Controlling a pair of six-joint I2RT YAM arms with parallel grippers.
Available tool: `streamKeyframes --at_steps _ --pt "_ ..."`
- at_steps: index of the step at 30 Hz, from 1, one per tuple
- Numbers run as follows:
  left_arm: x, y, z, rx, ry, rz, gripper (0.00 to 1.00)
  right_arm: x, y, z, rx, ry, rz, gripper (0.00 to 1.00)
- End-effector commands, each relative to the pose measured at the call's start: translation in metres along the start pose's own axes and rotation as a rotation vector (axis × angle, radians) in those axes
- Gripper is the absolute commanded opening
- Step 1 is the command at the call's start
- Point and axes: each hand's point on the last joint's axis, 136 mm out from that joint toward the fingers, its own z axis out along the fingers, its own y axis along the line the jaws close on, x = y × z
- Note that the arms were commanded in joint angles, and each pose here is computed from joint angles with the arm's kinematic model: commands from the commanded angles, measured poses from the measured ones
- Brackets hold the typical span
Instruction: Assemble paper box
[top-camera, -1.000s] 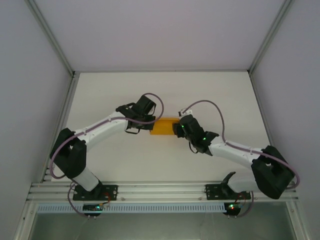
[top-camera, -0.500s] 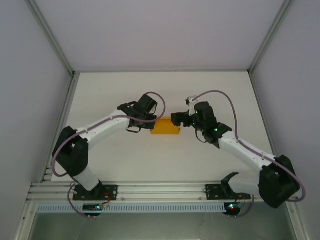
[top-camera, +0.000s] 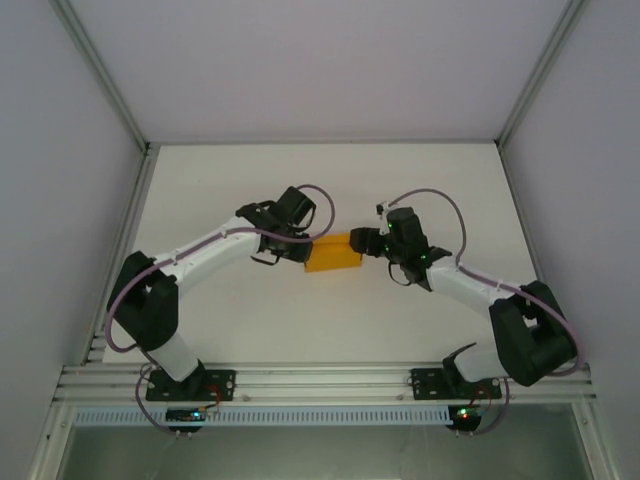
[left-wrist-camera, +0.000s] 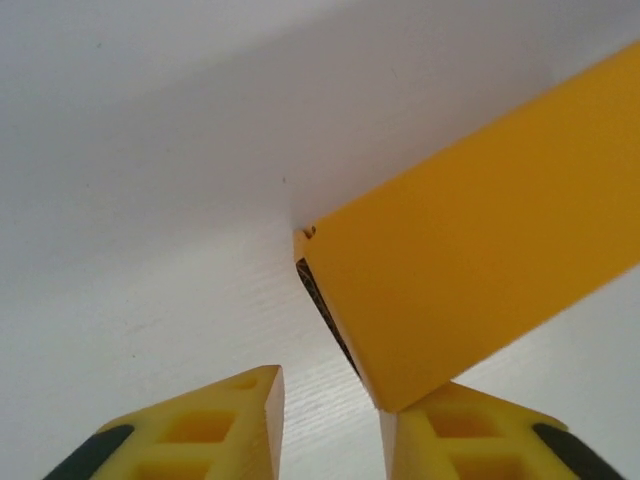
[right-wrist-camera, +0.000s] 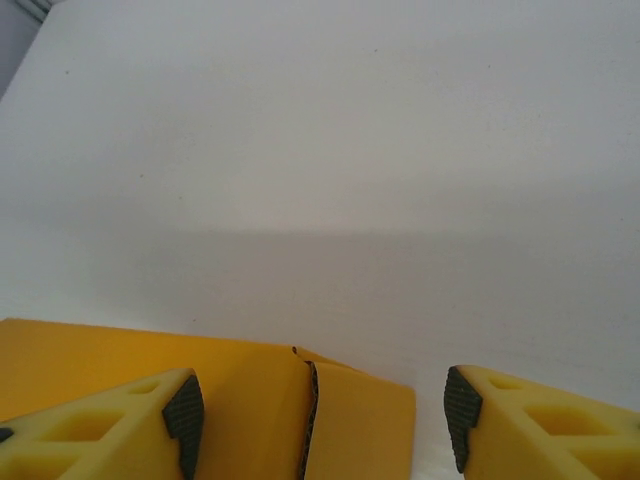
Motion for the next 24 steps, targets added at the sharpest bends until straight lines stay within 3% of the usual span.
streamKeyframes --at_steps 1,6,9,13,19,24 --pt "-0.002 -0.02 -0.03 0.102 0.003 0.079 0.4 0.072 -0.039 0.007 0.142 0.204 0.037 0.64" --pt "-0.017 -0.024 -0.059 0.15 -0.069 0.087 0.58 0.074 -0.039 0.005 0.156 0.215 0.036 0.55" --pt "-0.033 -0.009 -0.064 0.129 -0.122 0.007 0.79 0.074 -0.037 0.005 0.151 0.216 0.035 0.55" --pt "-0.051 -0.002 -0.05 0.242 -0.142 -0.094 0.87 0.075 -0.038 0.005 0.152 0.214 0.042 0.54" --pt "-0.047 0.006 -0.016 0.418 -0.102 -0.237 0.87 0.08 -0.04 0.005 0.158 0.224 0.045 0.54" --pt "-0.031 -0.001 0.006 0.564 -0.033 -0.284 0.79 0.087 -0.039 0.008 0.15 0.256 0.06 0.54"
